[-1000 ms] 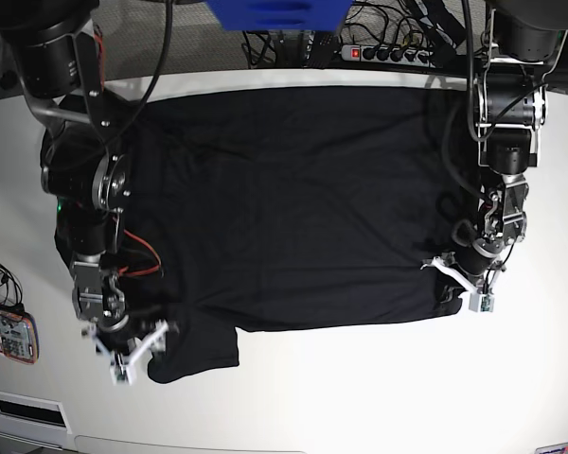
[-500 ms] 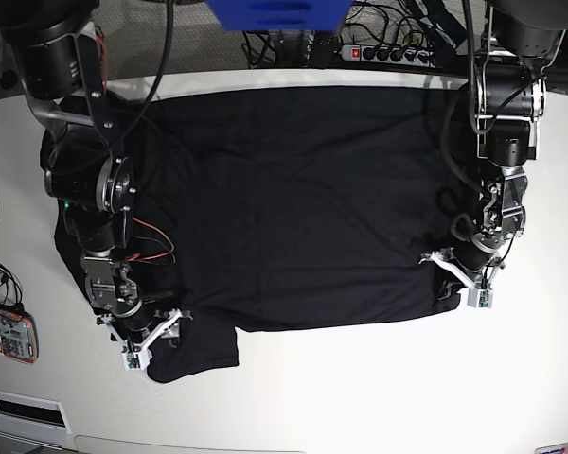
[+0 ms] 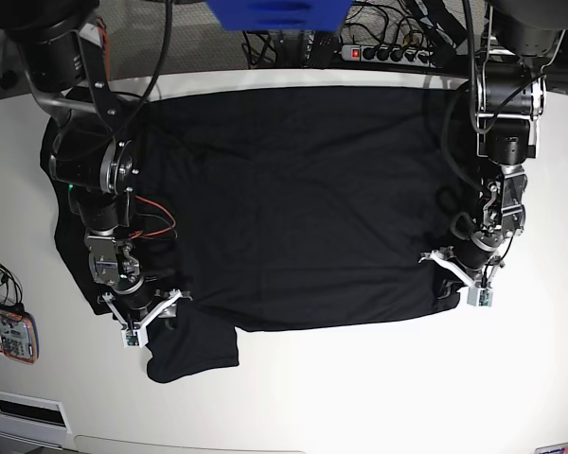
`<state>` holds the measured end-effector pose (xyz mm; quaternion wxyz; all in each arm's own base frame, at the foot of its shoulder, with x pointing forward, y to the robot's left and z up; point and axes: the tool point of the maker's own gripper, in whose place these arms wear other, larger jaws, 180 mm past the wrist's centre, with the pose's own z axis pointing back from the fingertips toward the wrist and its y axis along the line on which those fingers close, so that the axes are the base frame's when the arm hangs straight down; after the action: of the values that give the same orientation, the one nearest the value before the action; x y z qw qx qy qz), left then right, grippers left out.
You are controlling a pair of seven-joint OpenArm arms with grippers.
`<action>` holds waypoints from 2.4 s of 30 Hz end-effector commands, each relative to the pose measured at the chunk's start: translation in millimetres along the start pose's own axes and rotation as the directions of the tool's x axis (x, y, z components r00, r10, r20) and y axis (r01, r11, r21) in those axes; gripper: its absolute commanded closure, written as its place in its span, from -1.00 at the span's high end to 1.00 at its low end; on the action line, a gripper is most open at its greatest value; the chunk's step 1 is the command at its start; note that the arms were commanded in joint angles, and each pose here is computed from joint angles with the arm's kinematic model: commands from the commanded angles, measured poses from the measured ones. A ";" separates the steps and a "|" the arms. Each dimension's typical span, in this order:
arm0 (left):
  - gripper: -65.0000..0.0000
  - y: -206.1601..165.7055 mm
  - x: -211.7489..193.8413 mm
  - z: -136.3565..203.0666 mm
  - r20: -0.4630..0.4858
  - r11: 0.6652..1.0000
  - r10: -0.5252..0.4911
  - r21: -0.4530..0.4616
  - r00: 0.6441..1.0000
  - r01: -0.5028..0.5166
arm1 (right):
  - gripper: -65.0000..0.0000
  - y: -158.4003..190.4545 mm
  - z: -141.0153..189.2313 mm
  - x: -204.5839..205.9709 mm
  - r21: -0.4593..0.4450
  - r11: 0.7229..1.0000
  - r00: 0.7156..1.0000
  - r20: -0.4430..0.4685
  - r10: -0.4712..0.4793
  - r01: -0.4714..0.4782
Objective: Fold the T-shirt properly
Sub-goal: 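Lower the right gripper onto the shirt's opposite side edge near the sleeve and grasp, then lift the grasped edge with both grippers and fold it toward the arm bases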
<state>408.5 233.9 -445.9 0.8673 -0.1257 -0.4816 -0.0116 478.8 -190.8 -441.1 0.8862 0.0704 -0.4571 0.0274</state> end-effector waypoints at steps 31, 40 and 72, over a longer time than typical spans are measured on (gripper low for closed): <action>-1.00 0.9 -26.5 20.6 0.089 1.000 -0.010 0.012 0.996 0.009 | -1.00 -1.9 32.2 16.0 -0.043 0.990 0.978 0.156 0.137 -0.132; -1.00 -4.6 -19.0 37.0 0.126 0.998 -0.065 -0.010 0.990 0.067 | -1.00 -1.1 32.1 16.5 -0.042 0.990 0.978 0.157 0.137 -0.132; -1.00 22.8 40.0 45.6 0.218 0.980 -0.189 0.111 0.957 0.168 | -1.00 9.3 74.6 76.0 -0.111 0.963 0.922 0.282 0.266 -0.244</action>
<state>385.2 263.9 -411.1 0.8210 -0.0493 -0.5663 -0.0535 448.2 -188.7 -362.4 0.8212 -0.0116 -0.5579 0.1188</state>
